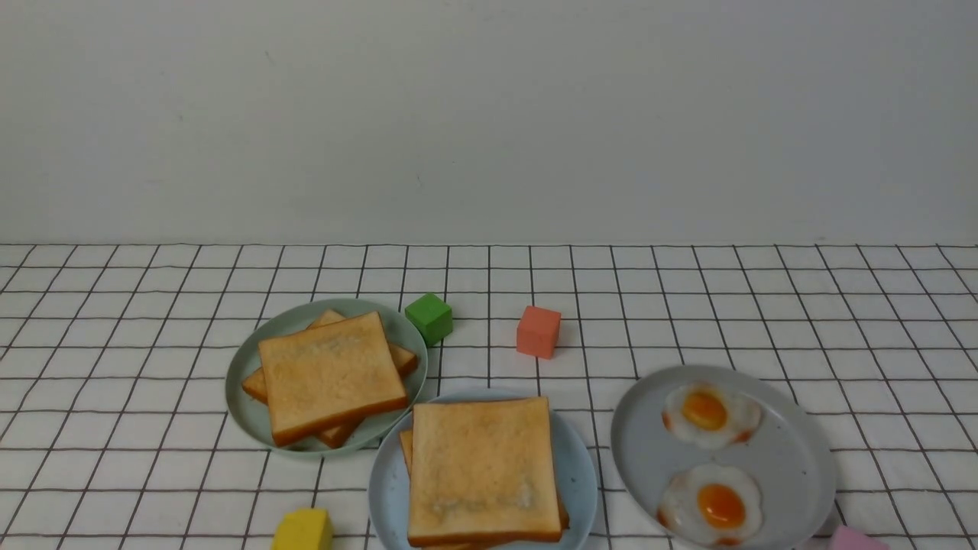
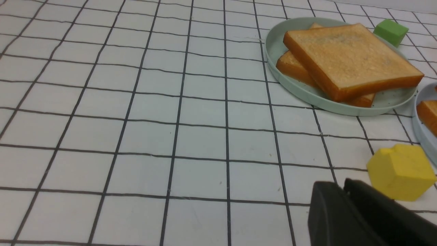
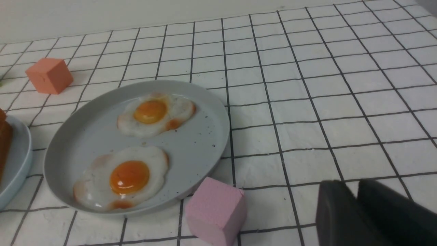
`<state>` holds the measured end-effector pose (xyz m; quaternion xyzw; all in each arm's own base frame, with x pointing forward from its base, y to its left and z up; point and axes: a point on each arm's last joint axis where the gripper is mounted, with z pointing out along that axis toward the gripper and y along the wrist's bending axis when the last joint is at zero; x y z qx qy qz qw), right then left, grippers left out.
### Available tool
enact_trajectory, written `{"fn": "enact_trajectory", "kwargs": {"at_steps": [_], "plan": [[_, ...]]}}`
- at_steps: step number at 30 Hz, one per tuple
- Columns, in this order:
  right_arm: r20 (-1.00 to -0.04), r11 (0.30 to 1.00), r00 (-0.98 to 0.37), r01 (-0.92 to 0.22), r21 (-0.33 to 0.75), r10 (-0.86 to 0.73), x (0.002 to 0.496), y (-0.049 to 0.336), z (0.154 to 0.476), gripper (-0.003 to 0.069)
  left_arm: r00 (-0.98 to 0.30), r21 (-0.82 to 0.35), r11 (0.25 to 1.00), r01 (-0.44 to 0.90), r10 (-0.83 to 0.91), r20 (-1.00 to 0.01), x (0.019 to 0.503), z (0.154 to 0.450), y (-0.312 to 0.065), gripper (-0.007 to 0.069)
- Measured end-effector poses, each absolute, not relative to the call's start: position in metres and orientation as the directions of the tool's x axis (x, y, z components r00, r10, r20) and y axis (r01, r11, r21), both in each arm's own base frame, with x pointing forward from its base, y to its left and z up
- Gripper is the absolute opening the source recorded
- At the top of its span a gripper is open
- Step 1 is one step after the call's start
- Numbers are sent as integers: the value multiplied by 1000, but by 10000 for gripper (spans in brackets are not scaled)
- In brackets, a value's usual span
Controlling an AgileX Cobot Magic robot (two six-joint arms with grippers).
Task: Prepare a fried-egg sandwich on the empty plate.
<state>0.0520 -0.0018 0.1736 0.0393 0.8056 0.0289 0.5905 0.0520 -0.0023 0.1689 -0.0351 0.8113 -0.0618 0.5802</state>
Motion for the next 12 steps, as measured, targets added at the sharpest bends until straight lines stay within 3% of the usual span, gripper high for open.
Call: {"fn": "enact_trajectory", "kwargs": {"at_steps": [12], "plan": [[-949,995,-300,29,93,97,52,-2,174,125,-324,-141,990,15,-129,-937,52,169,-2,68]]}}
